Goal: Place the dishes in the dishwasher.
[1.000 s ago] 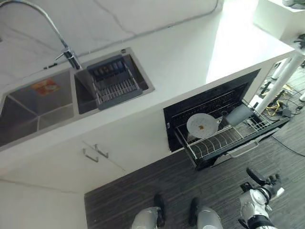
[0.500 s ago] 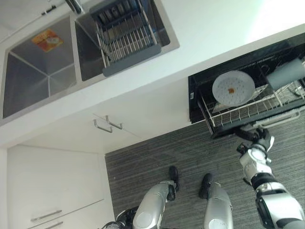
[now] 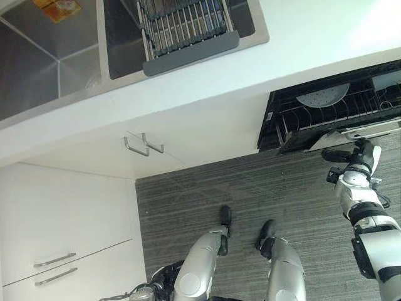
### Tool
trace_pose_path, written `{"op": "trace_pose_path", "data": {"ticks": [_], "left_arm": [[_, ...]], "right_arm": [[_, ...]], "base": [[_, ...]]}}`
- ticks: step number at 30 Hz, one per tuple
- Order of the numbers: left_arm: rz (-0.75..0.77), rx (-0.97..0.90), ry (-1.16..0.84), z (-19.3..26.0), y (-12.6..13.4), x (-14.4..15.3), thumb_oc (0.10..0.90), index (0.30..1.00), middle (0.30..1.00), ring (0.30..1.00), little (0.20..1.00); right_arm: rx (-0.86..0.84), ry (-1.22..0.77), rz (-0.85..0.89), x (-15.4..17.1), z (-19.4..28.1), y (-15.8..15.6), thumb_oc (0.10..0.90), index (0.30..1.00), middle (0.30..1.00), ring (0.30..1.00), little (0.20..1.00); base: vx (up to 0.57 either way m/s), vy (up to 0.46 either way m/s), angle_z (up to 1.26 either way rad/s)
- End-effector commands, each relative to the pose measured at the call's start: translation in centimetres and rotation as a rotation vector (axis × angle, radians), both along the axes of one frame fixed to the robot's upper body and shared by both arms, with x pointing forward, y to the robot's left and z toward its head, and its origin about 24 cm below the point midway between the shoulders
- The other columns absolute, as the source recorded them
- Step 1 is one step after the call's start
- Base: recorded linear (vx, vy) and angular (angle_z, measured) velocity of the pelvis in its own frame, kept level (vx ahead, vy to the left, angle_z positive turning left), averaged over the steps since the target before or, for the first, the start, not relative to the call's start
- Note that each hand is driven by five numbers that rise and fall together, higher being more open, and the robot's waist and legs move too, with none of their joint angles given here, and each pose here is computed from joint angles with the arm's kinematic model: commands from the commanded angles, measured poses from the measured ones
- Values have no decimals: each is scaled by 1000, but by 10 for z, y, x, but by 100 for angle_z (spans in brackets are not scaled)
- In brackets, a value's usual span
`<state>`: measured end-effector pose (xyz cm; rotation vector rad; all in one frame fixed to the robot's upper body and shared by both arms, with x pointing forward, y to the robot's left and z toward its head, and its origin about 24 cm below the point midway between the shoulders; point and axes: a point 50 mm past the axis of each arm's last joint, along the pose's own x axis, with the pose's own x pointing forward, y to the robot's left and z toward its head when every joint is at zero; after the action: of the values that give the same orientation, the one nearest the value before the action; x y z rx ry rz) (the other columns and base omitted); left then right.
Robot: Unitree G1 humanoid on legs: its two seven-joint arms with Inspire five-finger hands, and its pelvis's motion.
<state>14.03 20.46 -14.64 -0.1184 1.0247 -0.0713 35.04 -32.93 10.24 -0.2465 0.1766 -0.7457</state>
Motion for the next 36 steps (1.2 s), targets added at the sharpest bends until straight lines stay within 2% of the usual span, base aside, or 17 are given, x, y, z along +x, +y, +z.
{"op": "trace_pose_path", "data": {"ticks": [1,5,15,25,28,31,36], "left_arm": [[81,-51,-140,18,13,25,800,900,900,900,900],[98,-21,-169,25,28,29,800,900,900,900,900],[103,21,-177,27,42,25,800,900,900,900,900],[93,28,-173,28,50,16,800,900,900,900,900],[68,5,-175,29,51,16,800,900,900,900,900],[85,-42,-177,29,49,15,800,900,900,900,900],[92,-99,-218,29,38,20,800,900,900,900,900]], "right_arm": [[-369,-461,60,22,167,8,800,900,900,900,900],[-419,-527,64,24,204,19,800,900,900,900,900],[-388,-548,46,27,212,26,800,900,900,900,900],[-505,-641,-44,22,247,41,800,900,900,900,900],[-502,-585,-32,25,237,40,800,900,900,900,900],[-421,-517,12,31,216,37,800,900,900,900,900],[-329,-371,155,37,133,45,800,900,900,900,900]], "base": [[51,-10,-1],[43,-49,8],[66,-34,18],[33,-43,10],[-21,-86,7],[-52,-72,6],[-73,-30,-6]]}}
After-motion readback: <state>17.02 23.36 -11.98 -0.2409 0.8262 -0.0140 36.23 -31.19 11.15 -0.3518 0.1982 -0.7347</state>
